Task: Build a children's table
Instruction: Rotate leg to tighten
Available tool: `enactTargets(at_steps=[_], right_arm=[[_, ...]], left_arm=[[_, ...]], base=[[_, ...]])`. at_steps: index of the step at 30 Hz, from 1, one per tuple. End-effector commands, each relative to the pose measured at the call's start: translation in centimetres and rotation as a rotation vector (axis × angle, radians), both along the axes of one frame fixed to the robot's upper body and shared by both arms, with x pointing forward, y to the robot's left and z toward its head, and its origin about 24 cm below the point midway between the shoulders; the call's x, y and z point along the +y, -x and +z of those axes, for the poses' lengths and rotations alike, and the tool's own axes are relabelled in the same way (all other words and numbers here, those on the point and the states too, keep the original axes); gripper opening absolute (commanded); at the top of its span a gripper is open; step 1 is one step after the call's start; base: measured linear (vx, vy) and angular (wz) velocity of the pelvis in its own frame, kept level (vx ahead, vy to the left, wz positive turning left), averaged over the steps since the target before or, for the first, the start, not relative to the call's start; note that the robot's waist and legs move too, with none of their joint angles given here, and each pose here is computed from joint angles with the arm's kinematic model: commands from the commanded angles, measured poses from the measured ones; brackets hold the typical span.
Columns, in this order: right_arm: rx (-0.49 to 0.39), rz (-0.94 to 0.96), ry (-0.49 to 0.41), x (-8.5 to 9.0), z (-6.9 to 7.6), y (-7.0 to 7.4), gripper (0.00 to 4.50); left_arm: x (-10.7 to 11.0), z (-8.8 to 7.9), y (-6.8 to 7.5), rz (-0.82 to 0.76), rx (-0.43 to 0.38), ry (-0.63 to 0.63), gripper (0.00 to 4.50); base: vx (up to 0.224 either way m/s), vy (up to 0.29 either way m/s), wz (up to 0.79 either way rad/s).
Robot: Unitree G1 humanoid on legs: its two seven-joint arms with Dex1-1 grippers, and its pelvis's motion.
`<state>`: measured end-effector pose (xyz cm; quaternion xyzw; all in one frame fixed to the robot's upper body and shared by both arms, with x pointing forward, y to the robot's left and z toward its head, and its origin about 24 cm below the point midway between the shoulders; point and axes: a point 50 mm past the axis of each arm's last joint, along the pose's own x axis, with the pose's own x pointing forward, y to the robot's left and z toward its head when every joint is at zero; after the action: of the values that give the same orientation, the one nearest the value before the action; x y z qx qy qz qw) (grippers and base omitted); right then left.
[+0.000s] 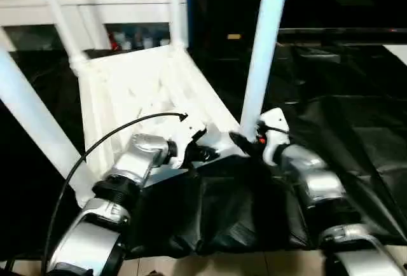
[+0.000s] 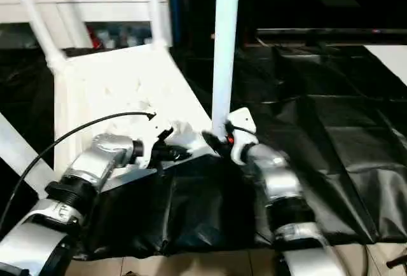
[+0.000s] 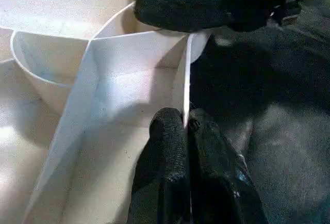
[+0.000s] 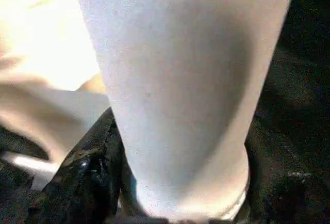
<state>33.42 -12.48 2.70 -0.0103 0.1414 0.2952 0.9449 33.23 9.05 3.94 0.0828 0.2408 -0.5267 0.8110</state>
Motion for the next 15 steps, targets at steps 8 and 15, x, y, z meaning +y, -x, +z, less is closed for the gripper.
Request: enactTargets(at_steps=[8,15], right_arm=[[-0.020,0.286,-0.057,2.9,0.1,1.6,3.88],[-0.003,0.525,0.043,0.1,0.8,2.3,4.34]], left_arm=[[-2.2,1.2,0.8,-0.172,-0.053,0.117,0.00],[0.5,2.2,1.6,-0.334,-0.017,0.155,0.00]], base=[[0.000,0.000,0.00],[0.000,0.000,0.00]])
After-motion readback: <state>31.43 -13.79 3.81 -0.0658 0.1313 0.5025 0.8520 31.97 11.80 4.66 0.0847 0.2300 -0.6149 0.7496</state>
